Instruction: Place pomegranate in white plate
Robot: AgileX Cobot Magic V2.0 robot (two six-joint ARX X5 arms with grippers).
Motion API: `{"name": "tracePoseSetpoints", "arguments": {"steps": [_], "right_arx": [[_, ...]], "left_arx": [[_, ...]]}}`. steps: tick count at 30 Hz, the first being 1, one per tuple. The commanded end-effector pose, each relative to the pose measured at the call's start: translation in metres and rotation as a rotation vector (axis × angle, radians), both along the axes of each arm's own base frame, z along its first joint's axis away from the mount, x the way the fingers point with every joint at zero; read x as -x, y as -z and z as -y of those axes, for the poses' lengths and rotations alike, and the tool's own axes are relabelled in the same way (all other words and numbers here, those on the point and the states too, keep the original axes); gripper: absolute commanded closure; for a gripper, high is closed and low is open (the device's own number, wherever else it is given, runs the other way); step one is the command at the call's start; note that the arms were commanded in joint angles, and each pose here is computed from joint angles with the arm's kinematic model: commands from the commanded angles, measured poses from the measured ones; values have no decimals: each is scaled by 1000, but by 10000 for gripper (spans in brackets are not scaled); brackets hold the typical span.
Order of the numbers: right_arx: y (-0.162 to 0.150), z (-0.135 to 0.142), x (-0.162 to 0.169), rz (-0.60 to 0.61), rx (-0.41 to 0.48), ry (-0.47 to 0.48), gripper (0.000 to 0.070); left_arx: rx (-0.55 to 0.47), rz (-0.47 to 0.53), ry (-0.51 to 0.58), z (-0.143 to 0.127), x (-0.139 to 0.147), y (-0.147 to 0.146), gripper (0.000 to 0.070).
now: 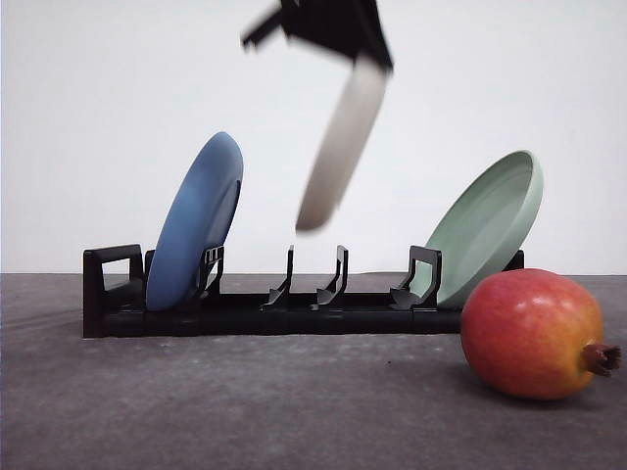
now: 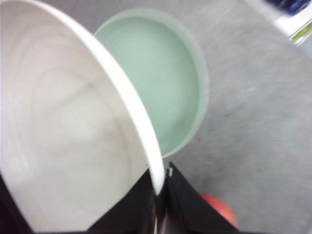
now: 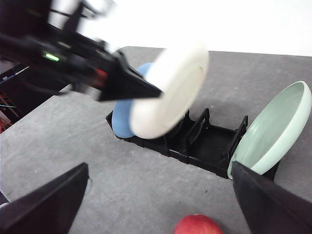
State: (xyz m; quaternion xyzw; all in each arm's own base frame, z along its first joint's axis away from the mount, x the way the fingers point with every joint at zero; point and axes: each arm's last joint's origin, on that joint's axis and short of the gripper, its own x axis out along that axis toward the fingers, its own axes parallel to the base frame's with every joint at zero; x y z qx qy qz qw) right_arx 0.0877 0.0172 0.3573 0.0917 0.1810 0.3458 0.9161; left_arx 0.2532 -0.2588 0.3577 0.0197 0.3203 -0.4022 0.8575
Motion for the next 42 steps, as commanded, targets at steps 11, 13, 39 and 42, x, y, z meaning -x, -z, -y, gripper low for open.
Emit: {"name": "tracePoseSetpoints", "arguments": {"steps": [11,13,39,42], "right_arx": [[-6,0,1,14,-7,-1,104],[-6,0,1,14,-7,-1,105],[-4,-3,-2,-2,-7,-34,105],[-4,-3,-4,-7,-7,-35,105]], "left_arx": [[-154,36,225,-3,113,-42,700],[-227,54,236,0,130,-39,700],[-752,89,252,18,185,152,700],[-803,73,258,26,183,170,700]]}}
